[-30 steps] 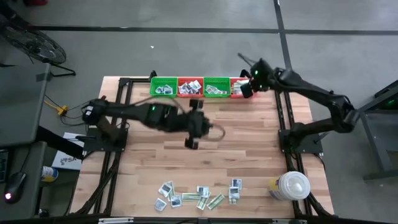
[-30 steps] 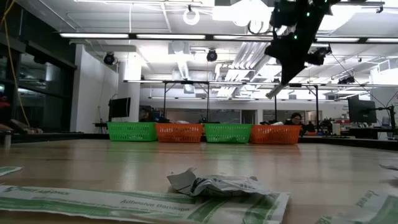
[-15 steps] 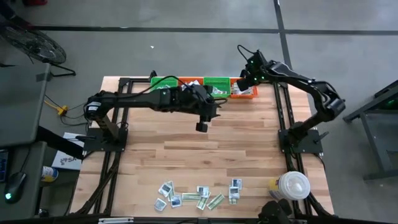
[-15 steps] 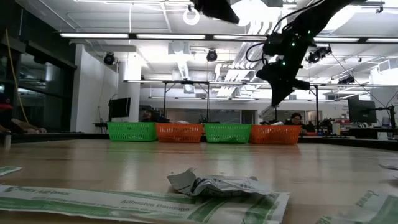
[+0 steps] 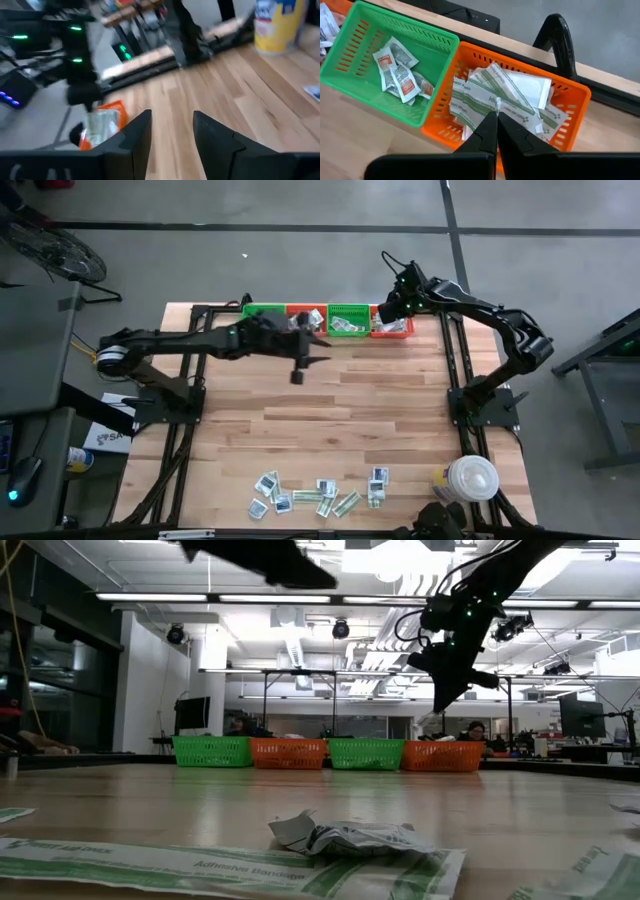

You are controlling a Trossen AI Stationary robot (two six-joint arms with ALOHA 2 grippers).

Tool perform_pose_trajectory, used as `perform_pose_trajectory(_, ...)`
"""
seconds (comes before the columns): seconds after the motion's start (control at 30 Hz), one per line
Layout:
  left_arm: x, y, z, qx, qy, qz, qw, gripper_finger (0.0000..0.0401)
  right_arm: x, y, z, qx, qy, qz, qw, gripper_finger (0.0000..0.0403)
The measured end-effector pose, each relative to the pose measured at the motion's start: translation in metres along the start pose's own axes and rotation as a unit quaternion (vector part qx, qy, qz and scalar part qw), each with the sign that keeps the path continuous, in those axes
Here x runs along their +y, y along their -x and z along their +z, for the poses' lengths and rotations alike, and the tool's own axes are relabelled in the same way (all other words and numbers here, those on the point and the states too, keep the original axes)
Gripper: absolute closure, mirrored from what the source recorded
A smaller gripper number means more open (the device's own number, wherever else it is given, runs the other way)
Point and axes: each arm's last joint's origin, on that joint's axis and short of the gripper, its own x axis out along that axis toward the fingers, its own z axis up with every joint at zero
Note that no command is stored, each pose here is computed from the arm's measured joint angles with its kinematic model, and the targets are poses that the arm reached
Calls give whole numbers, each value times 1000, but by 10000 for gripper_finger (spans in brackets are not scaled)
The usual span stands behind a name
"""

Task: Pick & Place First Aid Supplies
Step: Put the green bandage pack in the right orange bin

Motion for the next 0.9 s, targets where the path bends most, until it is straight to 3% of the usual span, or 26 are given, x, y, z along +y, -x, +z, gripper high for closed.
perform_pose_trajectory(0.2, -7, 31, -37, -65, 30, 3, 997, 261, 0, 0, -1, 6, -26, 1, 1000, 403)
perform_pose_trajectory(0.43, -15, 53, -64, -136, 68, 14, 988, 261, 1, 0, -2, 8, -51, 1, 999, 403)
perform_pose_trajectory(0.67, -13, 75, -80, -157, 94, 29, 983, 261, 7, -6, -5, 22, -59, 0, 998, 403)
perform_pose_trajectory(0.9, -8, 85, -82, -176, 97, 10, 980, 261, 10, -20, -10, 46, -65, -19, 997, 403)
